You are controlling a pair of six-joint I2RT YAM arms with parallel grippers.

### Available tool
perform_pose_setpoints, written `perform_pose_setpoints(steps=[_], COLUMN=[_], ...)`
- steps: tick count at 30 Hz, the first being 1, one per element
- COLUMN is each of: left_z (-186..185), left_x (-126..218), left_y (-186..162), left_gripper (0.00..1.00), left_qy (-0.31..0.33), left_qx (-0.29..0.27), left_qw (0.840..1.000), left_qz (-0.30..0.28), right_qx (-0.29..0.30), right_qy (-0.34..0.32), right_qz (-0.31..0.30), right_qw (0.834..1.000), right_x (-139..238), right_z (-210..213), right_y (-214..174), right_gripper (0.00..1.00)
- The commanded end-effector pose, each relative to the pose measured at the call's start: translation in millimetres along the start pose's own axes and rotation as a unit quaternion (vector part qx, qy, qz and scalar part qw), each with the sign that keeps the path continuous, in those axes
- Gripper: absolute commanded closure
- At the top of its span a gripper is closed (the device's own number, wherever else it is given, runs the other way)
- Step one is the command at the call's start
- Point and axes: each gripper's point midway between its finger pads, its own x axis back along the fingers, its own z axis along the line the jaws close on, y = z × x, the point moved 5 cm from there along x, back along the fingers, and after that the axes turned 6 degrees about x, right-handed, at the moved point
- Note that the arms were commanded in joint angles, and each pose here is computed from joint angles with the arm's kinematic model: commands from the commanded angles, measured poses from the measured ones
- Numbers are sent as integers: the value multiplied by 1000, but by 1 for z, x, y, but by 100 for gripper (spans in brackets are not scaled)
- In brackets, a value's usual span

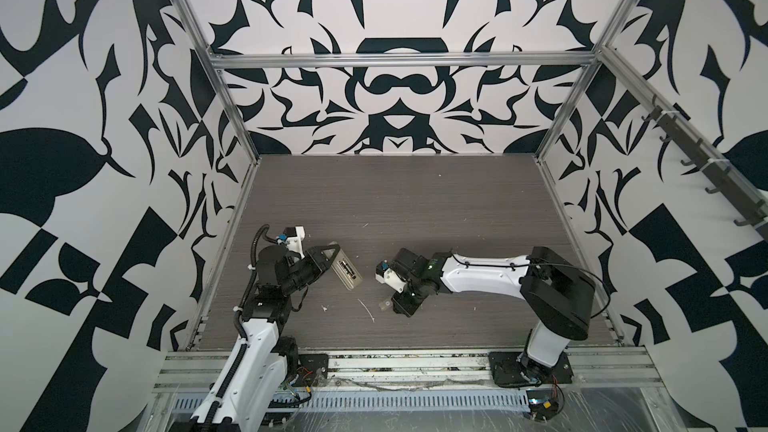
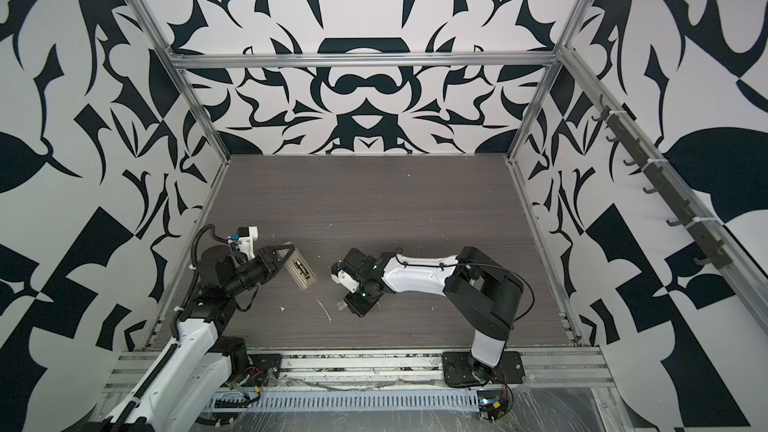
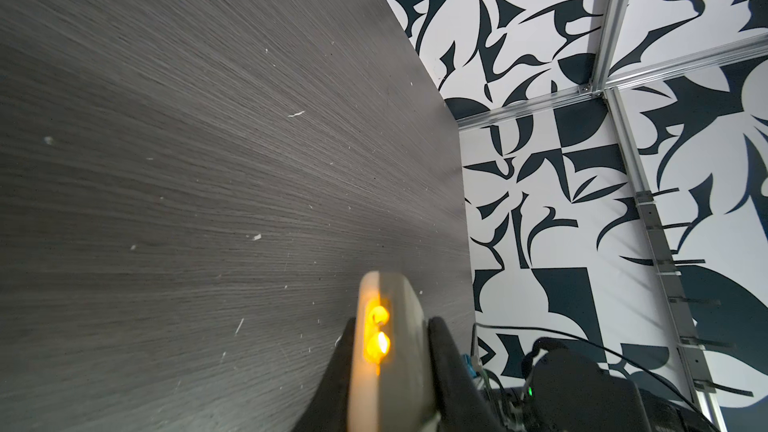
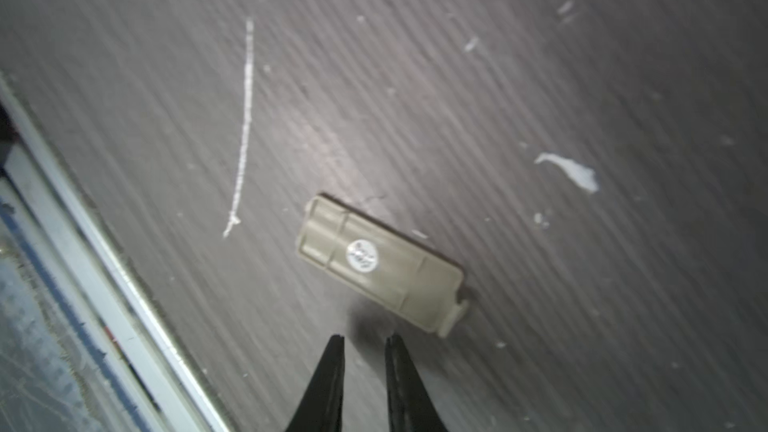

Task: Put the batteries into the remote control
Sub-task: 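Move the open right gripper over the beige battery cover on the table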

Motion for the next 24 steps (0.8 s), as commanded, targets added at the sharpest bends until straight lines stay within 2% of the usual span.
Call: perform_pose_setpoints(steps=[1, 13, 24], left_z=[-12, -13, -10], left_x=[1, 3, 6], left_y=[6, 6, 4], left_gripper=[100, 100, 100], left_qy=[-20, -16, -9], left_qx=[-21, -20, -19], left_qw=[1000, 1000, 1000], left_qz=[-6, -4, -6], right_qx=[10, 22, 15], right_qy=[-2, -18, -16], right_qz=[-23, -22, -30], right_qw=[1000, 999, 999], right_x=[12, 18, 35], right_z=[-3, -30, -26], right_y=[17, 29, 28], right_gripper=[78, 79, 80])
